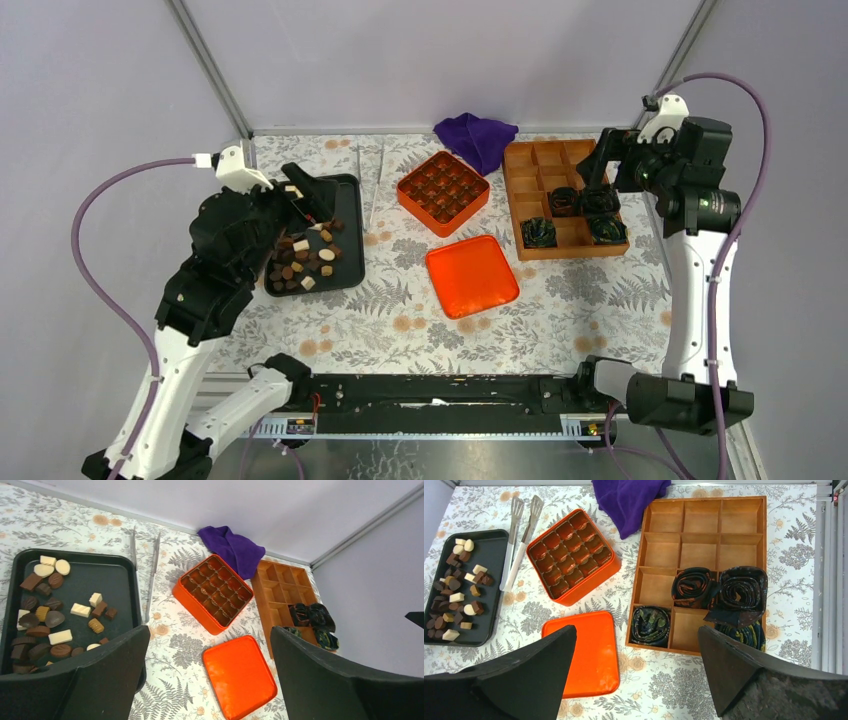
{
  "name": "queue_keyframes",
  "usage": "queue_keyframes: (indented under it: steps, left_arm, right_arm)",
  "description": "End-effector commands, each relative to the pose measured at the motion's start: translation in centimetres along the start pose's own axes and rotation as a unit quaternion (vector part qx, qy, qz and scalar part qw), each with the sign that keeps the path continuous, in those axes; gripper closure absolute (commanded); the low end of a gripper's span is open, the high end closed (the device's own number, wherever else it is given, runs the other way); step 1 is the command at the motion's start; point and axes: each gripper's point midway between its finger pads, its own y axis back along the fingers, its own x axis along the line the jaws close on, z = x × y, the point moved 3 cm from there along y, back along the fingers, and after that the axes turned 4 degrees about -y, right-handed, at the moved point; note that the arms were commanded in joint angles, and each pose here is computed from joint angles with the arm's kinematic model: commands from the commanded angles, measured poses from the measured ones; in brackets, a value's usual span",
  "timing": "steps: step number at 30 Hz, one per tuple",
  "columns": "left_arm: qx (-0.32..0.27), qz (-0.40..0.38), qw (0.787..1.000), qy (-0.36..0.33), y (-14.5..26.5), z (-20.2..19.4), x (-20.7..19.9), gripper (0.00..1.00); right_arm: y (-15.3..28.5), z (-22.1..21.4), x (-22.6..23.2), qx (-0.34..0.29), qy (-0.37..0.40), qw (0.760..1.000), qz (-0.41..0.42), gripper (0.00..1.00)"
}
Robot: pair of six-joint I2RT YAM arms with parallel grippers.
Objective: Pack the chocolate
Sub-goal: Pick up the clamp at the center of the board.
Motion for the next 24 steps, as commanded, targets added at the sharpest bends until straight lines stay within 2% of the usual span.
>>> queue_keyframes:
  steps: [1, 4, 9, 13, 16, 20, 24]
  left_arm:
    - [-0.025, -0.005, 0.999, 0.022, -0.9, 1.6, 0.2, 0.01]
    - [-0.027, 0.002, 0.999, 0.039, -1.7, 1.8, 1.0, 0.01]
    - [-0.017, 0.015, 0.997, 0.067, -3.6, 1.8, 2.3, 0.01]
    - [0.021, 0.009, 0.997, 0.078, -6.2, 1.0, 2.6, 0.01]
    - [0.064, 0.05, 0.997, 0.018, -8.6, -0.5, 1.9, 0.01]
    - [0.155, 0.098, 0.979, -0.087, -13.5, -4.4, -0.7, 0.01]
    - [0.187, 0.058, 0.972, -0.13, -17.4, -7.6, -4.6, 0.01]
  right_arm:
    - [-0.5, 2.2, -0.9, -0.015, -0.007, 1.0, -0.022, 0.01]
    - [-1.6, 2.2, -1.1, -0.004, -0.002, 1.0, -0.005, 0.01]
    - [-3.2, 0.5, -0.1, 0.041, 0.057, 0.993, 0.09, 0.01]
    - [-4.6, -1.0, 0.2, 0.073, 0.083, 0.982, 0.153, 0.01]
    - [-5.7, -1.6, 0.1, 0.086, 0.102, 0.974, 0.184, 0.01]
    - [-7.3, -2.5, -0.7, 0.105, 0.138, 0.964, 0.201, 0.01]
    - [-8.8, -3.2, -1.4, 0.115, 0.159, 0.957, 0.213, 0.01]
